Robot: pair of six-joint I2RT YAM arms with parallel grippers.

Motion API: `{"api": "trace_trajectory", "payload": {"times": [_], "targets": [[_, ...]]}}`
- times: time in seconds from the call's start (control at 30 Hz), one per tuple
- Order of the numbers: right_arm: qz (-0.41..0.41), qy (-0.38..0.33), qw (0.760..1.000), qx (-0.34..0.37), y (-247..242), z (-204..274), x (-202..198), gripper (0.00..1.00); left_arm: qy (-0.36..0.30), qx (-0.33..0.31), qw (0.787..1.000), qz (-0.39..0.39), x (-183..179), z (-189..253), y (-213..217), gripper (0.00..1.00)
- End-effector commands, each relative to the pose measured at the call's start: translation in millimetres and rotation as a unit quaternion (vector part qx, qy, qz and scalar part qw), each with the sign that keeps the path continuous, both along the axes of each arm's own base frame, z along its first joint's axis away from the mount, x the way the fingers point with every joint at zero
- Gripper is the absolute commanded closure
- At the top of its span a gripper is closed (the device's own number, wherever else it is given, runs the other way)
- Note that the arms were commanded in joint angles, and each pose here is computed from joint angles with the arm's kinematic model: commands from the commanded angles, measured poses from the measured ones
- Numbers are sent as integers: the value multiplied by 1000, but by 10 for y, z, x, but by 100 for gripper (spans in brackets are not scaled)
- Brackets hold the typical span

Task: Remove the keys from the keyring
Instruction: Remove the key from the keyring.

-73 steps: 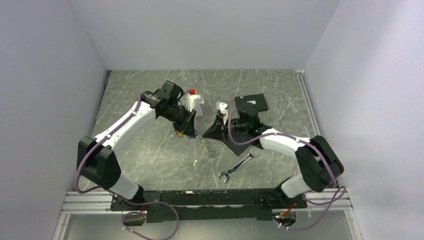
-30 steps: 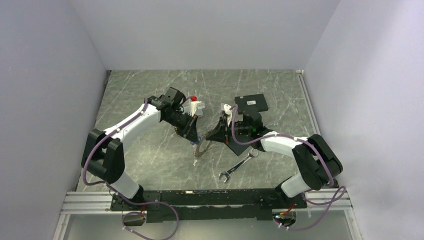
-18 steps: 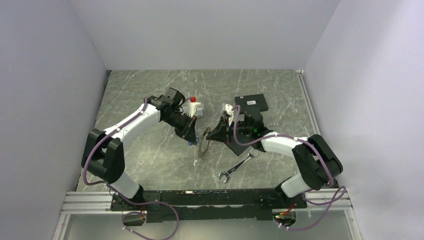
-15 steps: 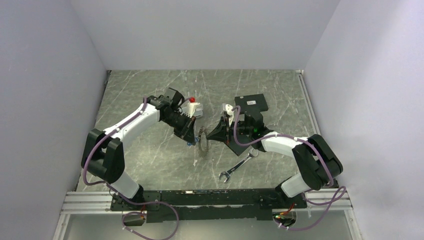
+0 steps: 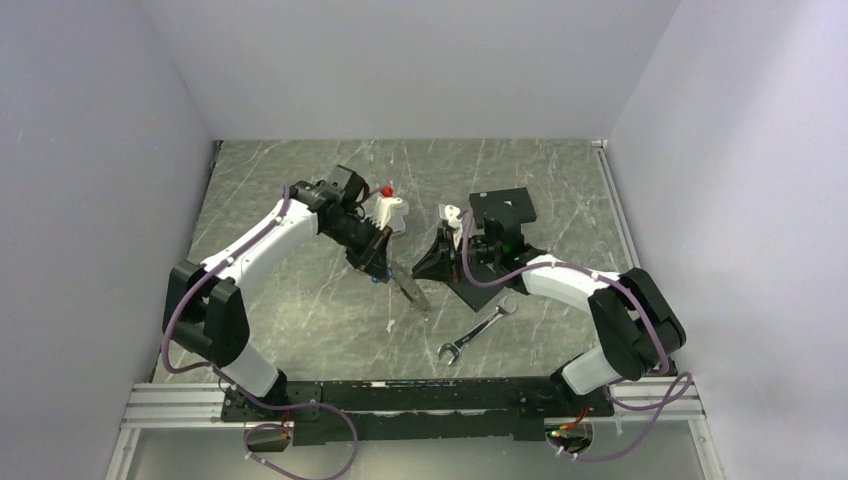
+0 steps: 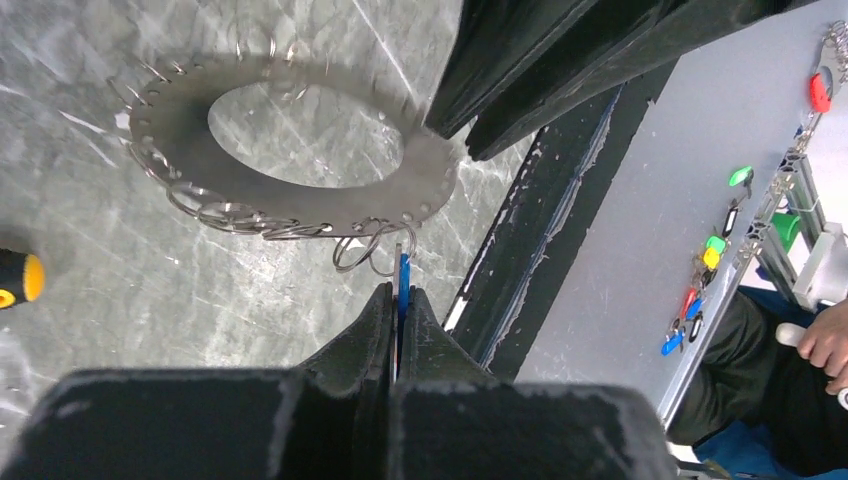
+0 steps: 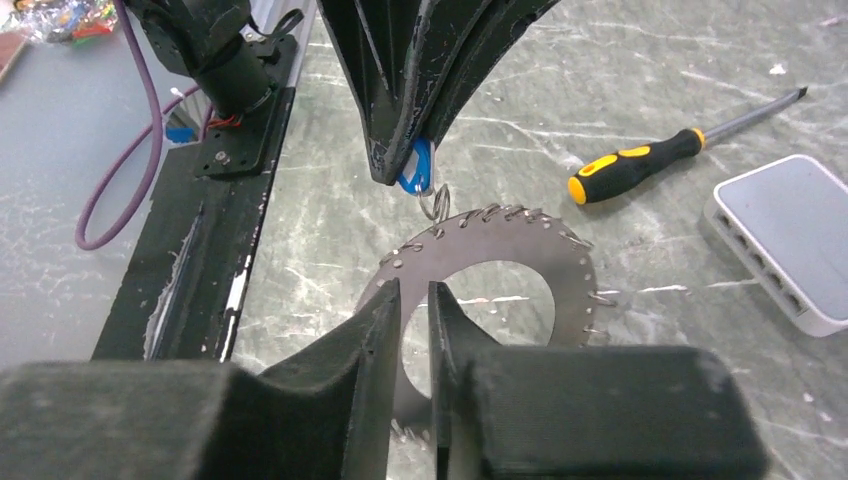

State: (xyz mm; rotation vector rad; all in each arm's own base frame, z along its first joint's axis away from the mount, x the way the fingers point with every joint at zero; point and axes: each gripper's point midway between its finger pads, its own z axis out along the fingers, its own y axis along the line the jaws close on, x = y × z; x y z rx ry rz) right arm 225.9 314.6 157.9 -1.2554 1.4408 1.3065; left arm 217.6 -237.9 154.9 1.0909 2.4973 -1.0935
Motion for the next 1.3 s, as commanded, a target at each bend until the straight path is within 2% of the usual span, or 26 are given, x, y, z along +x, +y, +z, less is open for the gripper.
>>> {"api": "trace_trajectory", "payload": {"times": [0.0,0.07,0.37,0.63,0.83,1.03,1.27], "targets": [[33,-41,999,14,30,256,-19,74,-53,-26,997,-45,-11,327,-28,100],[38,-45,998,13,33,259,-30,68,-63,-26,996,-59,-15,355,-32,100],[41,-62,997,6,61,239,-17,63,-70,-59,991,-96,-88,472,-101,100],[66,-97,993,-15,45,323,2,57,-101,-45,985,-135,-117,508,-76,100],[86,-100,991,-3,68,431,-35,51,-108,-38,980,-163,-178,520,-109,100],[112,-94,989,14,110,430,-175,54,-109,-47,980,-163,-176,555,-149,100],[103,-61,992,46,175,456,-235,58,-104,-56,980,-161,-168,582,-189,100]]}}
